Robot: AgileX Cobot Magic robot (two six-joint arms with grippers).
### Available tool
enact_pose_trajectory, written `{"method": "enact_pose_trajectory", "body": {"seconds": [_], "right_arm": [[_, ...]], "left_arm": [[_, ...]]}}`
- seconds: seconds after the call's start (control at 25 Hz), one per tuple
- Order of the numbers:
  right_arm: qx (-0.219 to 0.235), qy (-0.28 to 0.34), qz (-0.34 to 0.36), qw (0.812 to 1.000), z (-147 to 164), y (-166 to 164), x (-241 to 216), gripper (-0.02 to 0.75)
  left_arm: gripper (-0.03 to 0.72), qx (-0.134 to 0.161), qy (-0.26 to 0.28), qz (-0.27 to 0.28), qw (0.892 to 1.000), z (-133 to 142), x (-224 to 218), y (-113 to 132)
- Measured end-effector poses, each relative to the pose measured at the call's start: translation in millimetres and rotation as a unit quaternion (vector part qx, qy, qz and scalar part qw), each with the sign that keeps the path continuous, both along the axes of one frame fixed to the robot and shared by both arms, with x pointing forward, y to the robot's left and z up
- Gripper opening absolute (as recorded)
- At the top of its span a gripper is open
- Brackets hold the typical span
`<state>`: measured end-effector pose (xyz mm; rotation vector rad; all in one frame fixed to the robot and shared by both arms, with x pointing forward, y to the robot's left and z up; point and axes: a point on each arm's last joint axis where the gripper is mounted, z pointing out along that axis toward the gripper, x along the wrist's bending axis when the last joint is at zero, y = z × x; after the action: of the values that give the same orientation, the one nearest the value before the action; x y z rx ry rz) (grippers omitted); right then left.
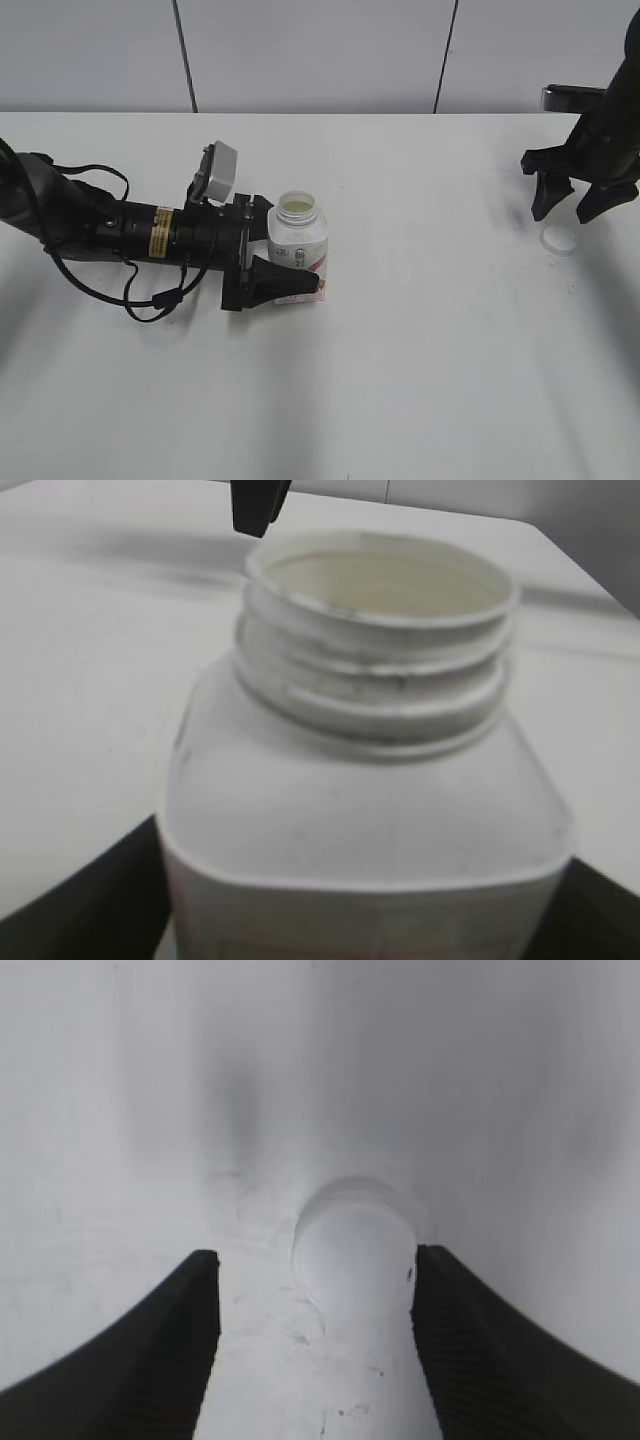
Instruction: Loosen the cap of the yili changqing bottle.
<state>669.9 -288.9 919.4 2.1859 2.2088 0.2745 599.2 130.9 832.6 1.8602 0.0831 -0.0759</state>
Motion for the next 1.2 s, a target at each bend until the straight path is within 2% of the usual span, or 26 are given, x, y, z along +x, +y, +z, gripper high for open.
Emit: {"method": "enact_pose_trajectory", "body": {"seconds": [0.24, 0.68, 1.0, 1.12, 1.2], "right_arm": [[0.001, 0.005, 0.000, 1.000, 0, 0, -1, 0.481], [0.003, -0.004, 0.002, 1.000, 20, 1, 3, 0.480], [0.008, -0.035, 0.003, 0.999, 59, 2, -1, 0.480], [0.016, -0.041, 0.002, 0.999, 69, 3, -4, 0.480], [0.017, -0.038, 0.003, 0.999, 74, 3, -6, 0.480]], "left_arm": [[0.592, 0.002, 0.003, 0.001, 1.000, 5, 1, 0], [0.592, 0.003, -0.022, -0.010, 1.000, 45, 1, 0], [0.592, -0.004, -0.062, -0.010, 0.998, 99, -1, 0], [0.592, -0.009, -0.042, 0.005, 0.999, 126, -5, 2], [0.592, 0.001, -0.042, 0.024, 0.999, 147, -7, 6]]}}
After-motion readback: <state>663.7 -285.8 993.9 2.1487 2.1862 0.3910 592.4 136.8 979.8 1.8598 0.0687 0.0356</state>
